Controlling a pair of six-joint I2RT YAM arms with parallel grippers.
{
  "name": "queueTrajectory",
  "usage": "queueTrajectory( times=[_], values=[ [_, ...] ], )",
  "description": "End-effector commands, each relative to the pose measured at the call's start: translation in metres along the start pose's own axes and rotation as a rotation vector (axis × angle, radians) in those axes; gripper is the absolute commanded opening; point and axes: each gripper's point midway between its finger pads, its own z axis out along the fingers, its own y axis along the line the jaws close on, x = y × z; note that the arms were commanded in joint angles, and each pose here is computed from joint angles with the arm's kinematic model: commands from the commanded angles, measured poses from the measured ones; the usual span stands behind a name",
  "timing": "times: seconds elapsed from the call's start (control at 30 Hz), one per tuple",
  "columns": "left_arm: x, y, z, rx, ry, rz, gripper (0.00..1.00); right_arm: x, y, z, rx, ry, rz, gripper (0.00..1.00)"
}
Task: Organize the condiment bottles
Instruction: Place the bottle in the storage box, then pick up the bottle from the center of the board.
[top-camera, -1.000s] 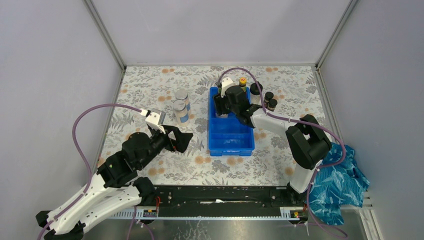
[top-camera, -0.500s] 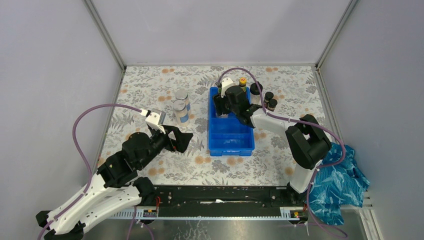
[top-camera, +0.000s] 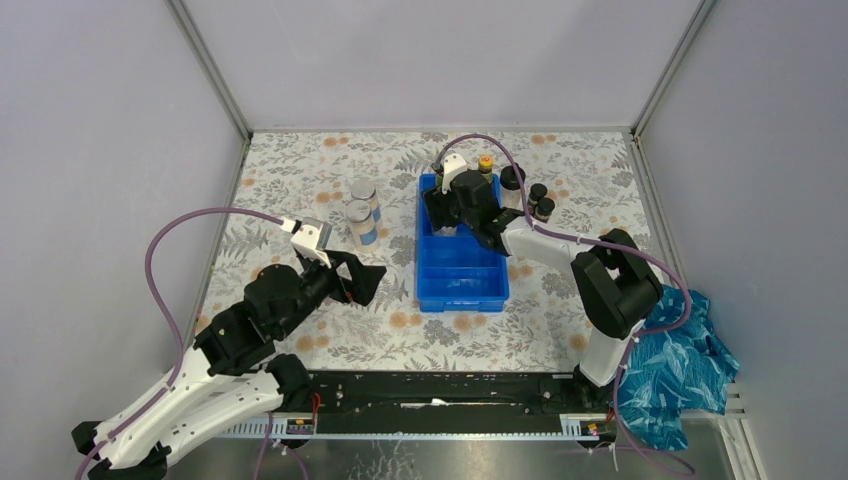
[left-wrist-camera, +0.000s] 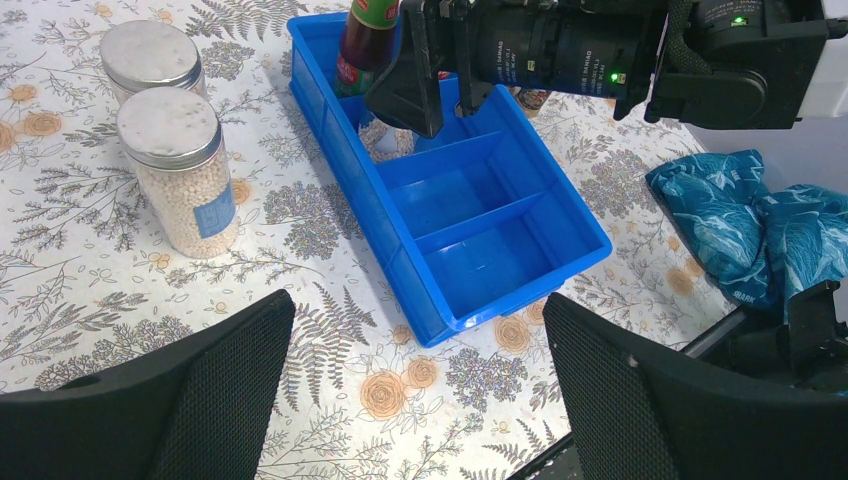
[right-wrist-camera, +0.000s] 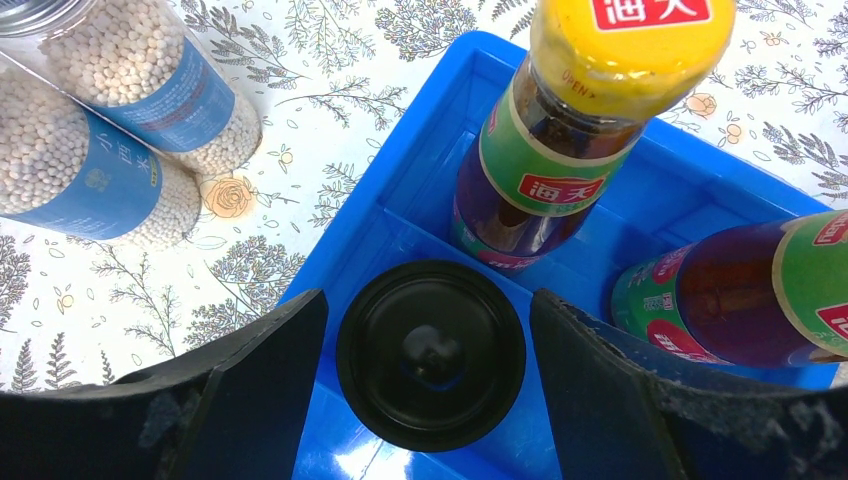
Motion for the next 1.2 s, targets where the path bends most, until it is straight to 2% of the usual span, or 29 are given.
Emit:
queueTrajectory(
  times=[0.0,0.47,0.8,1.17],
  values=[
    [-0.002,-0.003,-0.001,0.016,-0.009,0.001,0.99,-0.038,-0.003,-0.007,0.009,-0.095,0.010,0.82],
    [-0.012,0.000,-0.007,-0.014,-0.030,-0.041,0.99,-0.089,-0.006,-0.040,0.020,-0.192,0.013,0.85],
    [-0.032,0.000,-0.008,-0.042,-0.082,-0.094,0.99,-0.127,-0.009,-0.093,0.017,-0.295,0.025,0.85],
    [-0.028,0.005,0.018,-0.147,-0.015,-0.096,0.98,-0.135,-0.013,-0.157,0.014,-0.373,0.109,0.86]
  ],
)
